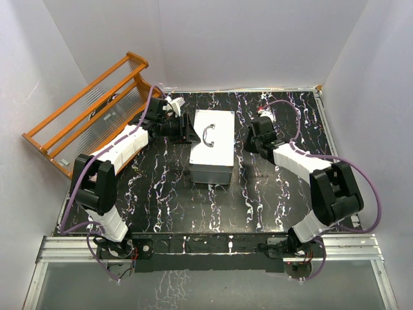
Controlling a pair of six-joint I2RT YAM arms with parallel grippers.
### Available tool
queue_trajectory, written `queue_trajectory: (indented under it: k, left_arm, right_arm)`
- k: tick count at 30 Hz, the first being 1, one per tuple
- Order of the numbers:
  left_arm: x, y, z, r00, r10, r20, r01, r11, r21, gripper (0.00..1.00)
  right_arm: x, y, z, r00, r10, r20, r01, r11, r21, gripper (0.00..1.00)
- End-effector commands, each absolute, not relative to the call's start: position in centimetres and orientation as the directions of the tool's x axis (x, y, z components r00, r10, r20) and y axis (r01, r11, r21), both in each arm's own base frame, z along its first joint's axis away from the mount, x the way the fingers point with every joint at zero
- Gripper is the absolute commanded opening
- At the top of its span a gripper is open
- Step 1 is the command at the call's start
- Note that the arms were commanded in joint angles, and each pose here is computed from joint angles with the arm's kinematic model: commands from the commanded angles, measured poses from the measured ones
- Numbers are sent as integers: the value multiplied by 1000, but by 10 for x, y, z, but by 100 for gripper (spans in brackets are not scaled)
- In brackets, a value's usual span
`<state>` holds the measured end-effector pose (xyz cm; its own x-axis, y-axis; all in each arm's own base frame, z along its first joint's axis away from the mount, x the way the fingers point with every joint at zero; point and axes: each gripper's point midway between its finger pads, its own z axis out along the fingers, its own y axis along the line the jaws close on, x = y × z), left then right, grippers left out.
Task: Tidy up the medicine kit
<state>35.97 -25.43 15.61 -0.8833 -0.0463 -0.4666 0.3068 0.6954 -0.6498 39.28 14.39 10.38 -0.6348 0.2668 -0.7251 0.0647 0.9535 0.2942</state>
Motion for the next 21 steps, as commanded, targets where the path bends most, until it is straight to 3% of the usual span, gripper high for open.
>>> queue_trajectory:
  k: [1, 16, 21]
  left_arm:
    - [353, -246, 146, -898, -34, -440, 281, 724, -630, 49]
    - [349, -252, 142, -912, -30, -410, 277, 693, -665, 45]
    - [354, -244, 147, -904, -74, -421, 236, 735, -636, 47]
  right_arm:
    - [401, 176, 119, -685, 253, -683, -38, 924, 381, 5]
    - [409, 219, 134, -668, 262, -696, -229, 818, 528, 0]
    - [410, 210, 141, -624, 302, -721, -198, 831, 520, 0]
